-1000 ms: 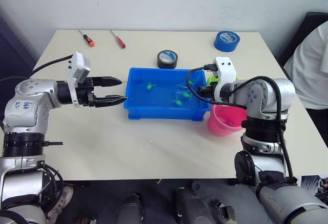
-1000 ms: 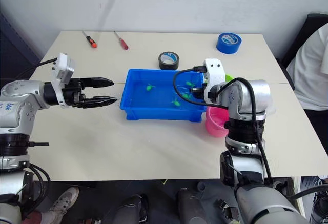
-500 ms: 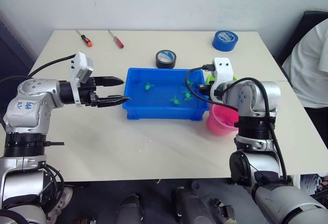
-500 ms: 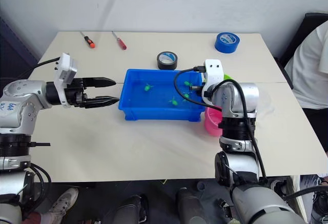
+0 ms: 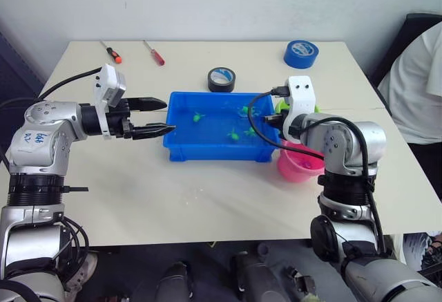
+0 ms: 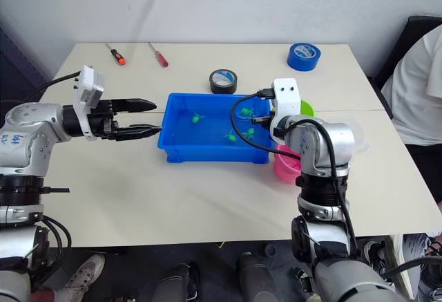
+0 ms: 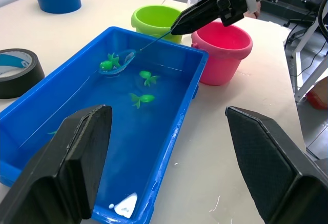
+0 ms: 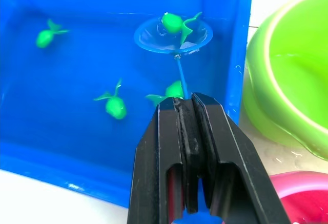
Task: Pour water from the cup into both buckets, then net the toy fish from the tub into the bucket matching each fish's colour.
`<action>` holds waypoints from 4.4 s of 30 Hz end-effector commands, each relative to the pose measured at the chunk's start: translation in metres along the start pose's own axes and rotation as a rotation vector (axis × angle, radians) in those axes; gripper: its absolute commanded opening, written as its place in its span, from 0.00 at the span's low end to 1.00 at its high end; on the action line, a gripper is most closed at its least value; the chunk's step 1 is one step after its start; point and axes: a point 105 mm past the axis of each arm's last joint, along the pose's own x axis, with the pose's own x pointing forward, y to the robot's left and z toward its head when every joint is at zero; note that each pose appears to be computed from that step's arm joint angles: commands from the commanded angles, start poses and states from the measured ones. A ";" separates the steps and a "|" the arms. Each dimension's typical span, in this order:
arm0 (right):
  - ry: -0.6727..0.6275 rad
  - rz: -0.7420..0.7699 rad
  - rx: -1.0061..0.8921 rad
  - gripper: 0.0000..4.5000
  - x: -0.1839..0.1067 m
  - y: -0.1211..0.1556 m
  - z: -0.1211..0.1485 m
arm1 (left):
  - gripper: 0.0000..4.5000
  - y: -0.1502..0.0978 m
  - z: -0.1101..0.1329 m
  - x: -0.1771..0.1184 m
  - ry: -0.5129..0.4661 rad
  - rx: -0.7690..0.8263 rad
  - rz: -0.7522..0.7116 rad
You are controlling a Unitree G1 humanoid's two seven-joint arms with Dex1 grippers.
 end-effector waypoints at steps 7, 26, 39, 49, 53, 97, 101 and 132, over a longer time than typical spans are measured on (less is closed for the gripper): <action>-0.083 0.058 -0.089 0.00 -0.030 0.003 0.006 | 0.86 0.007 0.009 -0.008 -0.001 0.043 0.022; -0.177 0.138 -0.135 0.00 -0.050 0.008 0.016 | 0.86 0.011 0.011 -0.004 0.000 0.056 0.006; -0.287 -0.130 -0.224 0.00 -0.120 -0.086 0.050 | 0.86 0.018 0.039 0.020 -0.111 0.073 -0.072; -0.214 -0.191 -0.277 0.00 -0.141 -0.104 0.025 | 0.86 0.021 0.035 0.028 -0.111 0.071 -0.108; -0.175 -0.184 -0.350 0.00 -0.134 -0.099 0.015 | 0.86 0.021 0.035 0.029 -0.106 0.071 -0.115; 0.017 -0.318 -1.819 0.00 -0.108 -0.090 0.017 | 0.86 0.017 0.025 0.022 -0.093 0.050 -0.099; 0.034 -0.315 -1.886 0.00 -0.109 -0.090 0.011 | 0.86 0.017 0.025 0.022 -0.093 0.050 -0.101; 0.016 0.239 -0.378 0.00 -0.104 -0.022 0.012 | 0.86 0.010 0.019 0.002 -0.082 0.019 -0.040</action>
